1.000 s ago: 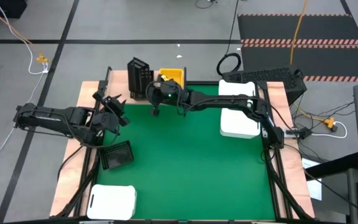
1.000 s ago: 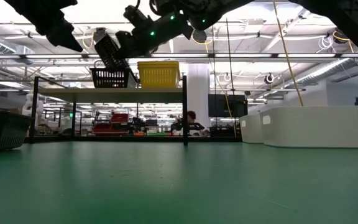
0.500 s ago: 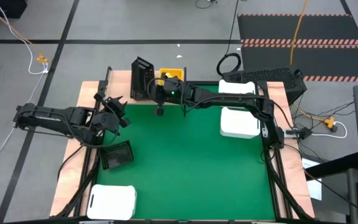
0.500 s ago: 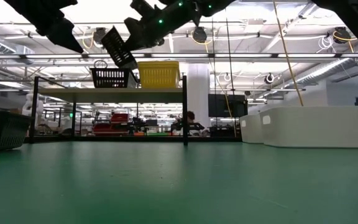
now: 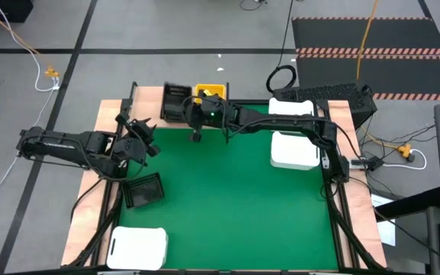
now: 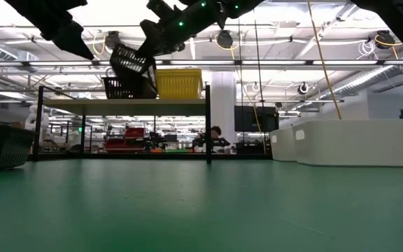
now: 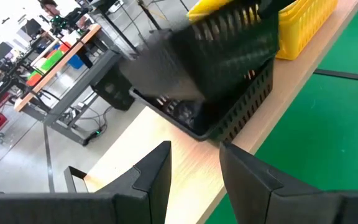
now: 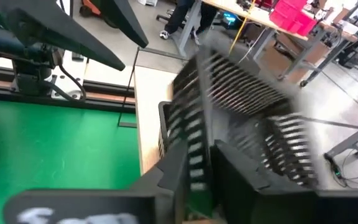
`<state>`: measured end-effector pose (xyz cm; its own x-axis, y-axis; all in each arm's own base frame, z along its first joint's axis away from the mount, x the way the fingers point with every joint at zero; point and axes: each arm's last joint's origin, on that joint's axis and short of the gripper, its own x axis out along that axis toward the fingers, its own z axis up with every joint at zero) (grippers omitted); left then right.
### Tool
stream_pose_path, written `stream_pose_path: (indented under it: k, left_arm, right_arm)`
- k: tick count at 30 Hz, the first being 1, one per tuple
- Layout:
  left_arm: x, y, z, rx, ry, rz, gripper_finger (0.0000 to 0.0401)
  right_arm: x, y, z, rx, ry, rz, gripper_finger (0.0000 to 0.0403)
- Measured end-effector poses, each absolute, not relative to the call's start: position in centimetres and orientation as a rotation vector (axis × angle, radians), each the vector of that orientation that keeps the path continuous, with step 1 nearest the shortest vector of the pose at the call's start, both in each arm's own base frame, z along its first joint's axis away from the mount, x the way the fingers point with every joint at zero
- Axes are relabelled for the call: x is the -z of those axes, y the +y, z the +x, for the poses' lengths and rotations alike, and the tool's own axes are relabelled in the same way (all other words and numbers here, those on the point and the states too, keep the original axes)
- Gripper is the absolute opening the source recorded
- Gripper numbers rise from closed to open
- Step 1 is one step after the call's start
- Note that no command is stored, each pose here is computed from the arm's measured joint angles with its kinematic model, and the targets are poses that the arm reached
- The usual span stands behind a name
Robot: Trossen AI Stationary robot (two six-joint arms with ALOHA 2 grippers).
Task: Stack baskets on shelf by color
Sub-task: Stack the bottom black bin on top of the other black bin on the shelf, then stack the black bin on top of the other black bin on the shelf
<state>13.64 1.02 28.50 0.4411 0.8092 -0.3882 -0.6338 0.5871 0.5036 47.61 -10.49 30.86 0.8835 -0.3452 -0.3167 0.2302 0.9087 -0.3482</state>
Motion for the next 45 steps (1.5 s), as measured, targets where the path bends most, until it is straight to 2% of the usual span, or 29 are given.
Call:
stream_pose_path:
  k: [5, 9, 12, 22, 29, 31, 34, 38, 43, 45]
  left_arm:
    - [-28.5, 1.0, 13.7, -0.914, 0.644, 0.301, 0.0138]
    - [-28.5, 1.0, 13.7, -0.917, 0.638, 0.290, 0.0138]
    - [-28.5, 1.0, 13.7, -0.920, 0.632, 0.280, 0.0138]
    - [-28.5, 1.0, 13.7, -0.925, 0.625, 0.267, 0.0138]
    - [-28.5, 1.0, 13.7, -0.922, 0.630, 0.275, 0.0138]
    - [-28.5, 1.0, 13.6, -0.910, 0.638, 0.275, 0.0138]
    - [-28.3, 0.9, 13.6, -0.857, 0.667, 0.249, 0.0138]
    - [-28.0, 0.8, 13.5, -0.818, 0.698, 0.211, 0.0138]
    - [-28.0, 0.8, 13.5, -0.825, 0.689, 0.201, 0.0138]
    - [-28.0, 0.8, 13.5, -0.831, 0.685, 0.197, 0.0138]
  right_arm:
    - [-32.0, -10.4, 47.2, 0.307, 0.356, -0.336, 0.0111]
    - [-32.9, -10.3, 46.8, 0.312, 0.324, -0.339, 0.0120]
    - [-32.5, -10.4, 47.0, 0.309, 0.335, -0.339, 0.0118]
    - [-27.4, -10.1, 47.0, 0.293, 0.337, -0.409, 0.0095]
    - [-27.6, -8.6, 46.8, 0.244, 0.353, -0.496, 0.0078]
    - [-28.7, -7.5, 46.4, 0.178, 0.331, -0.506, 0.0077]
    - [-29.8, -5.5, 45.5, -0.067, 0.325, -0.490, 0.0077]
    - [-26.9, -3.6, 45.6, -0.405, 0.285, -0.489, 0.0078]
    - [-21.7, -2.1, 47.1, -0.437, 0.130, -0.712, 0.0079]
    - [-20.0, -1.3, 47.9, -0.458, 0.116, -0.736, 0.0084]
